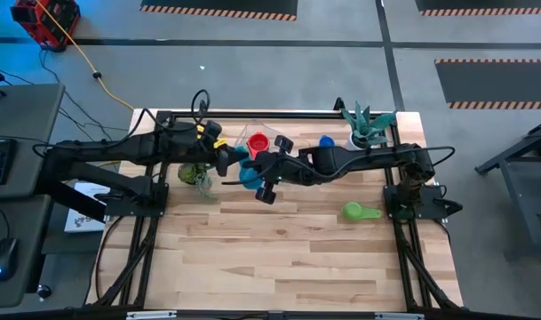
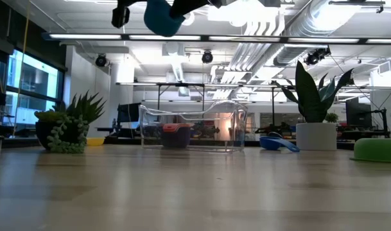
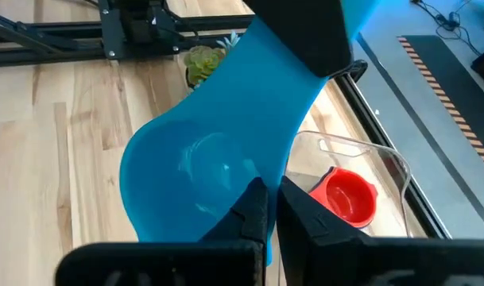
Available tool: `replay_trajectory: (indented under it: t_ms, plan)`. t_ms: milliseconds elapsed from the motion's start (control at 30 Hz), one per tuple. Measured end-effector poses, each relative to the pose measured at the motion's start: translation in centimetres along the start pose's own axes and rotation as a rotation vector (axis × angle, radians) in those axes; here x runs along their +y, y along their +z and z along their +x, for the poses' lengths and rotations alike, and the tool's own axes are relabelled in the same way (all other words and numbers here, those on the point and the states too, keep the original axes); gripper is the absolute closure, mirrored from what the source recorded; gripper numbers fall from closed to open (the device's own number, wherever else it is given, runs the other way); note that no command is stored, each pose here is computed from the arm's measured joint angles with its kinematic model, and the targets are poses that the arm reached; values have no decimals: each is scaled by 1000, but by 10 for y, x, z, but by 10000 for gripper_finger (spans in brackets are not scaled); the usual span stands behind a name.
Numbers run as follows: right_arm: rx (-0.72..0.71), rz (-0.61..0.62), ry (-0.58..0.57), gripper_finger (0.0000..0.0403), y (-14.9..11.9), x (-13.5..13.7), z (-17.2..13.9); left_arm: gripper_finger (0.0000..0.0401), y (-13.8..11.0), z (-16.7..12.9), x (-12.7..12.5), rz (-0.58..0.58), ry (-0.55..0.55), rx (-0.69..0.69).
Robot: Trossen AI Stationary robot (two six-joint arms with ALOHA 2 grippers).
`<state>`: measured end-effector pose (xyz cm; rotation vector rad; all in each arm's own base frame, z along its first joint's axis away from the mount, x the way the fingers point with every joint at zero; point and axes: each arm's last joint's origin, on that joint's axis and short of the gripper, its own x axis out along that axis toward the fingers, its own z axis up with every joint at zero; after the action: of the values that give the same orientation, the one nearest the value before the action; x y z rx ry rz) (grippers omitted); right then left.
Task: Nest measuring cups in basket
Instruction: Stack the light blue measuring cup on top of the red measuring cup on the transparent bin
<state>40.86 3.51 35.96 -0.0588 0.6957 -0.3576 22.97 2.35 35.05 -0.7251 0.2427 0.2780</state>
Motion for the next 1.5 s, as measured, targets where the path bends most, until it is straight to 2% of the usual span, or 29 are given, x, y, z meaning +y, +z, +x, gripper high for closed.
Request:
replay_trajectory:
  t_ms: [133,200,367,467,567,633,733,933,1067,1233,1500]
  plan:
    - [3,30,36,369,1,-1,-1,396,0,-8,1,32,2,15]
    - [26,38,59,336,0,-6,-7,398,-1,-14,5,48,47,31]
    - [75,55,48,241,-4,-15,-26,399,-3,-31,10,67,81,59]
    - [128,56,71,200,-8,-19,-34,400,-4,-32,8,61,43,109]
    - [207,45,114,174,-22,-17,-31,400,0,-32,2,87,4,192]
    - [272,42,140,166,-39,-13,-23,400,2,-30,-1,115,32,265]
    - [294,109,165,163,-65,-8,-19,400,5,-26,-4,153,75,315]
    - [112,436,281,164,-107,14,-18,400,8,-14,-8,165,58,295]
    - [37,596,347,164,-125,24,-18,400,3,-2,-4,166,54,374]
    - [-10,674,400,164,-135,33,-15,401,-4,21,3,136,31,478]
    - [-24,665,412,164,-133,34,-16,401,-2,33,1,153,-9,436]
